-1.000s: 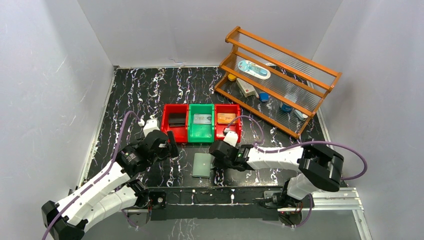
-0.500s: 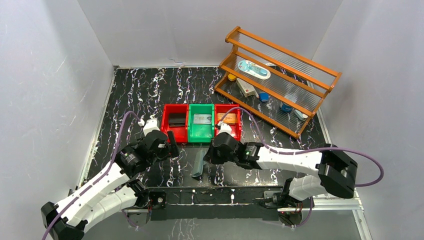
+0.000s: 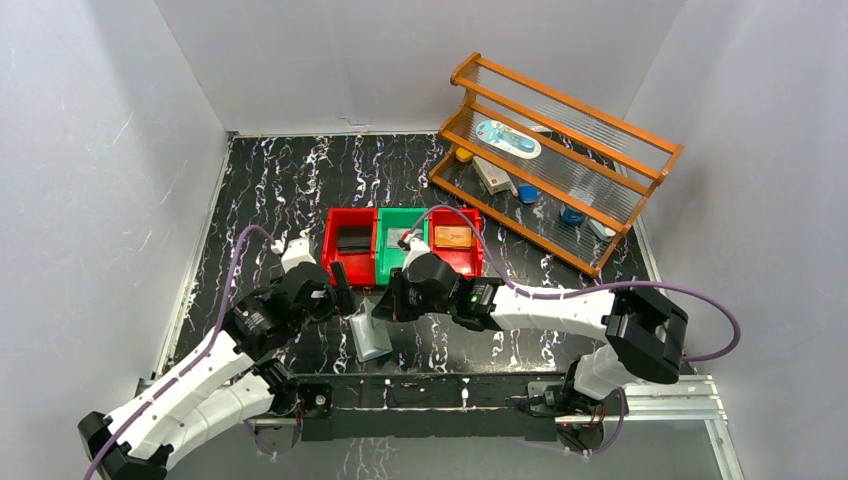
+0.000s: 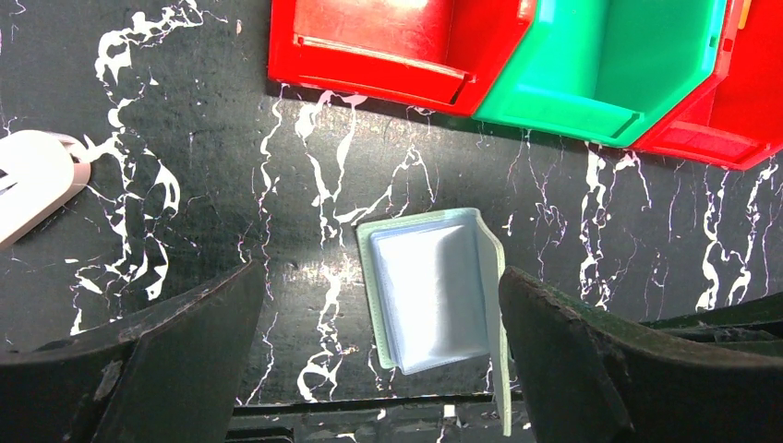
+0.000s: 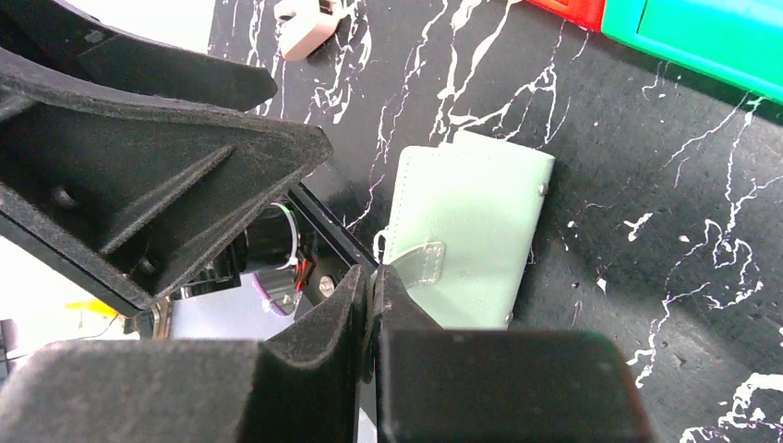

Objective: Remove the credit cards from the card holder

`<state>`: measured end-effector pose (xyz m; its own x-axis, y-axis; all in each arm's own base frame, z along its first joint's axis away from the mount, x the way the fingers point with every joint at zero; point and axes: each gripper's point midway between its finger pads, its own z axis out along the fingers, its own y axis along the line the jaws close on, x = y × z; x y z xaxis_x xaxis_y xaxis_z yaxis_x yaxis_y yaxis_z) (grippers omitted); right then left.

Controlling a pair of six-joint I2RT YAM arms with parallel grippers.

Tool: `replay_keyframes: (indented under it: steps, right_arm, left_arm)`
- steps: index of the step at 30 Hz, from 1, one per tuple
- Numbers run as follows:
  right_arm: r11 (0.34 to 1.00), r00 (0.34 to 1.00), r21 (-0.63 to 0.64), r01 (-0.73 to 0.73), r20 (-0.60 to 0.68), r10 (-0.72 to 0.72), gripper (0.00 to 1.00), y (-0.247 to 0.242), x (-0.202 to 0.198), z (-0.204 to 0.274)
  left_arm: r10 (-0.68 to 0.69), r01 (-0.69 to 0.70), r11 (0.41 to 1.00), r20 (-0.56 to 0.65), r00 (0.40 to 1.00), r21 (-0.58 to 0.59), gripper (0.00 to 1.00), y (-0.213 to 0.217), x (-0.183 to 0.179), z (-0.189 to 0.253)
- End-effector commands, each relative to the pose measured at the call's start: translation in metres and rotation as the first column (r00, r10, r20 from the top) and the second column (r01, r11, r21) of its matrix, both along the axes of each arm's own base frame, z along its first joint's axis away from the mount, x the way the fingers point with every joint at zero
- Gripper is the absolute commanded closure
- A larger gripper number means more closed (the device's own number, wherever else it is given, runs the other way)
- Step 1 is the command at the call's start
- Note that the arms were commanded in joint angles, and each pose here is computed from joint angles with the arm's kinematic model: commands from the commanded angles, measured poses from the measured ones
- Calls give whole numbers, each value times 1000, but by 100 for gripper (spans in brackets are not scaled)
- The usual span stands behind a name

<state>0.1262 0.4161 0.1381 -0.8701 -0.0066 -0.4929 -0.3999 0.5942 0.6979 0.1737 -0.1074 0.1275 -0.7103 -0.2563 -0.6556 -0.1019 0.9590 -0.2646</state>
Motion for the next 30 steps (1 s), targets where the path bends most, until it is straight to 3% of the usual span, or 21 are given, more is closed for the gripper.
replay_keyframes:
  steps: [1,9,14,23,30]
  right_arm:
    - [997,999,66,41,27,-43,92,10,15,23]
    - [967,958,-38,250,-137,-253,91,-53,26,-33]
    - [958,926,-17,287,-250,-282,91,-87,20,-60]
    - [947,917,-3,321,-248,-311,90,-108,15,-67]
    - [940,910,-16,342,-243,-335,88,-118,14,-74]
  left_arm:
    - [18,-18,1000,13,1000,6,2,4,0,5]
    - [-42,41,999,-23,999,-24,2,-10,-3,-3]
    - [-199,195,971,-18,980,-138,2,-47,-5,-3]
    - [-441,400,862,-74,894,-311,9,-110,-15,-15]
    - [-491,422,846,-169,854,-326,12,-121,-22,-39]
